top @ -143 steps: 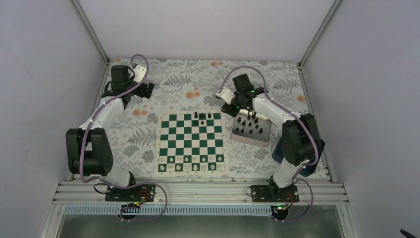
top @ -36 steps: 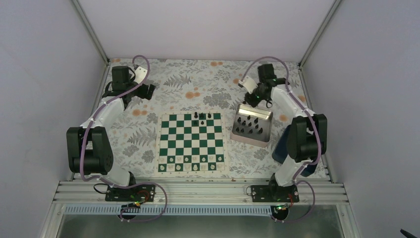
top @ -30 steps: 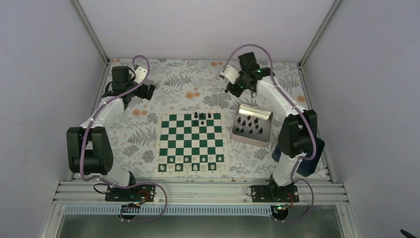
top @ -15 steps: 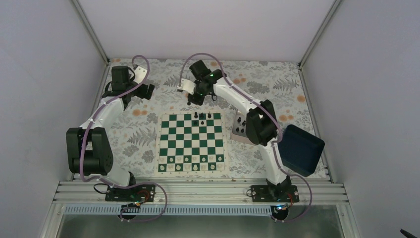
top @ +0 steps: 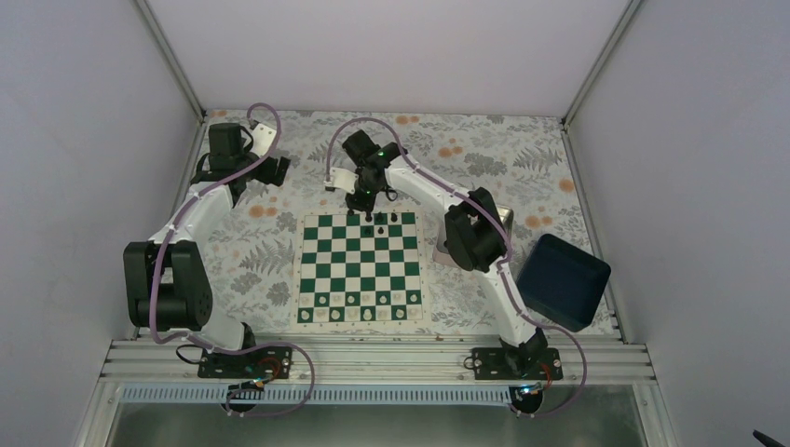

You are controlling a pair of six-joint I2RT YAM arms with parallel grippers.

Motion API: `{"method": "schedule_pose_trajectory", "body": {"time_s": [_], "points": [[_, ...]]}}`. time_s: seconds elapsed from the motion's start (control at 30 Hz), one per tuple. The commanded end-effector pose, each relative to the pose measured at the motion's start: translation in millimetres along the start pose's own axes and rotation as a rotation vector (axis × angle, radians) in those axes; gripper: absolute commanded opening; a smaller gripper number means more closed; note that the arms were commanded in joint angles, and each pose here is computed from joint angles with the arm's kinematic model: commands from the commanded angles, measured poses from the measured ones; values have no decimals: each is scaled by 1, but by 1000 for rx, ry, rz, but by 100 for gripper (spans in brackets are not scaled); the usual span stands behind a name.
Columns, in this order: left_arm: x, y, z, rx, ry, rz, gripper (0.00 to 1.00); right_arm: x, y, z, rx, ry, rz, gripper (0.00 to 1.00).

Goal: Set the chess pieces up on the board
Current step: Place the chess piece on the chessboard.

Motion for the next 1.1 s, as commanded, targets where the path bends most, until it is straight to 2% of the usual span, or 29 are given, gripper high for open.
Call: {"method": "schedule_pose_trajectory", "body": {"time_s": [0.0, 0.7, 0.87, 1.07], "points": [[6, -8, 1, 7, 6, -34, 100, 3, 4, 6, 2, -32, 16, 6], [4, -6, 1, 2, 4, -29, 100, -12, 23, 19, 3, -37, 58, 6], [3, -4, 1, 0, 2, -24, 100, -11, 16, 20, -9, -38, 42, 18], [3, -5, 1, 0, 2, -24, 100, 1, -19, 15, -78, -29, -30, 34]]}}
Point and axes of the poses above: each gripper's point midway between its finger pads, its own y axis out along the fingers, its own z axis along the line the jaws close on, x = y × z, the point moved 10 cm from there along -y, back along the fingers, and after that the axes turned 6 degrees about -y, right-handed, at the moved point
